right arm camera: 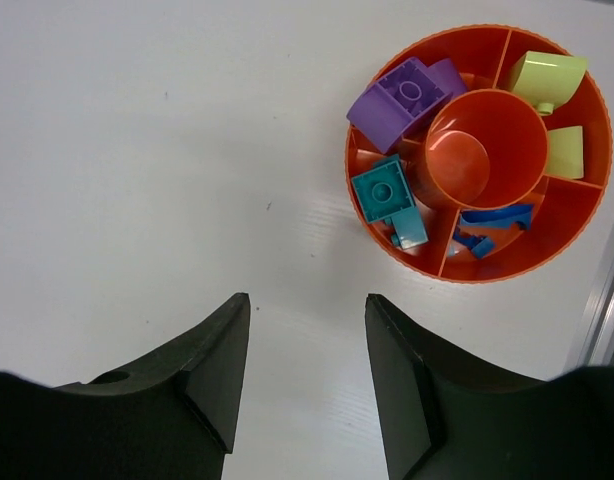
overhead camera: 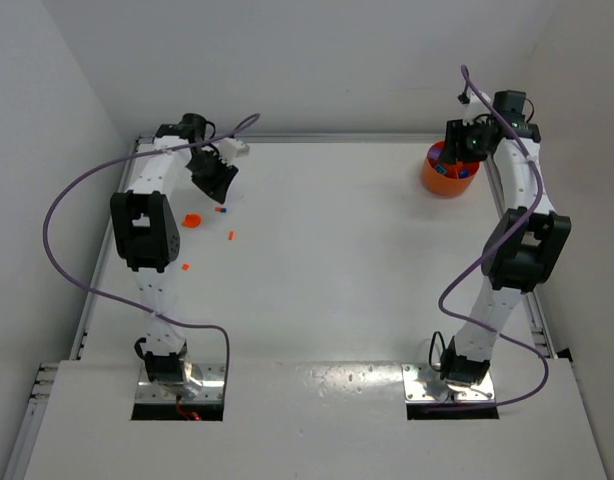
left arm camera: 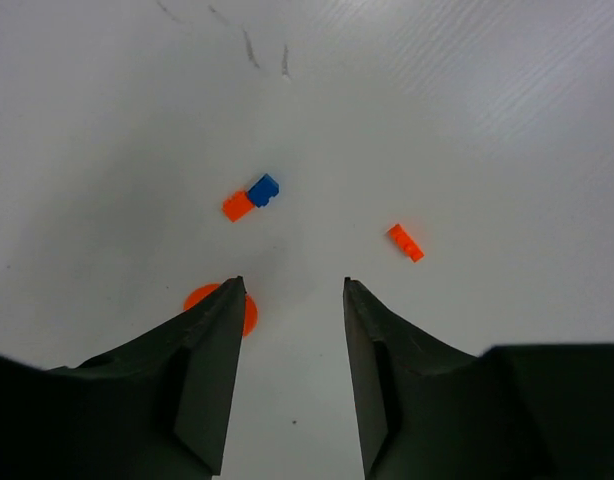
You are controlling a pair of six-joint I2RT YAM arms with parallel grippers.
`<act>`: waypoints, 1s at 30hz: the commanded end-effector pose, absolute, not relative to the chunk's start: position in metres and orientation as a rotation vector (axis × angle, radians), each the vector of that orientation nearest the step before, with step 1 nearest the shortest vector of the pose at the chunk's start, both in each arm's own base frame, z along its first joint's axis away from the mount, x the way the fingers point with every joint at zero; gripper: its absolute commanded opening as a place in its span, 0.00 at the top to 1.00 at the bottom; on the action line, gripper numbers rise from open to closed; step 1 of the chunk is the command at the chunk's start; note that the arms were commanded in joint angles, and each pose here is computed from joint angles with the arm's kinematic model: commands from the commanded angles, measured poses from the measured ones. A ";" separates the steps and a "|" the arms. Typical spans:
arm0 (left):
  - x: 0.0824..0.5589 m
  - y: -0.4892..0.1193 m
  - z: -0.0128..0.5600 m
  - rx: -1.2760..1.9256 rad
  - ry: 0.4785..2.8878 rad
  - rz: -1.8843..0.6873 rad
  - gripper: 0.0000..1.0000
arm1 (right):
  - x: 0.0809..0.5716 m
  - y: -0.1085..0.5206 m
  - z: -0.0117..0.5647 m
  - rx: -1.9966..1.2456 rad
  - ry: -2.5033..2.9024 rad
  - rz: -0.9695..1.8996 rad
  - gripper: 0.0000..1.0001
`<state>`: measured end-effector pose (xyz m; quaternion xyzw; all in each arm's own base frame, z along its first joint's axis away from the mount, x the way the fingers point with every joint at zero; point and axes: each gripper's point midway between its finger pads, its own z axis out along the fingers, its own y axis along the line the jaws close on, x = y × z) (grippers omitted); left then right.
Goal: Sort the legos into containers by color
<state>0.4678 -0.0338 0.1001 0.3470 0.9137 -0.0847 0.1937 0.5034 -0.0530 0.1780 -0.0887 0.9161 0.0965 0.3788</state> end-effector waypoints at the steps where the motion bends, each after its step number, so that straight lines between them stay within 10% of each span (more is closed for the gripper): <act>1: 0.465 -0.032 0.110 1.282 2.368 -0.309 0.51 | 0.501 -0.043 0.201 -0.276 2.283 0.259 0.49; 13: 0.480 -0.033 0.089 1.663 1.944 -0.315 0.69 | 0.498 -0.038 0.198 -0.296 2.289 0.263 0.49; 30: 0.482 -0.051 0.060 1.743 1.691 -0.550 0.50 | 0.487 -0.041 0.195 -0.292 2.307 0.232 0.49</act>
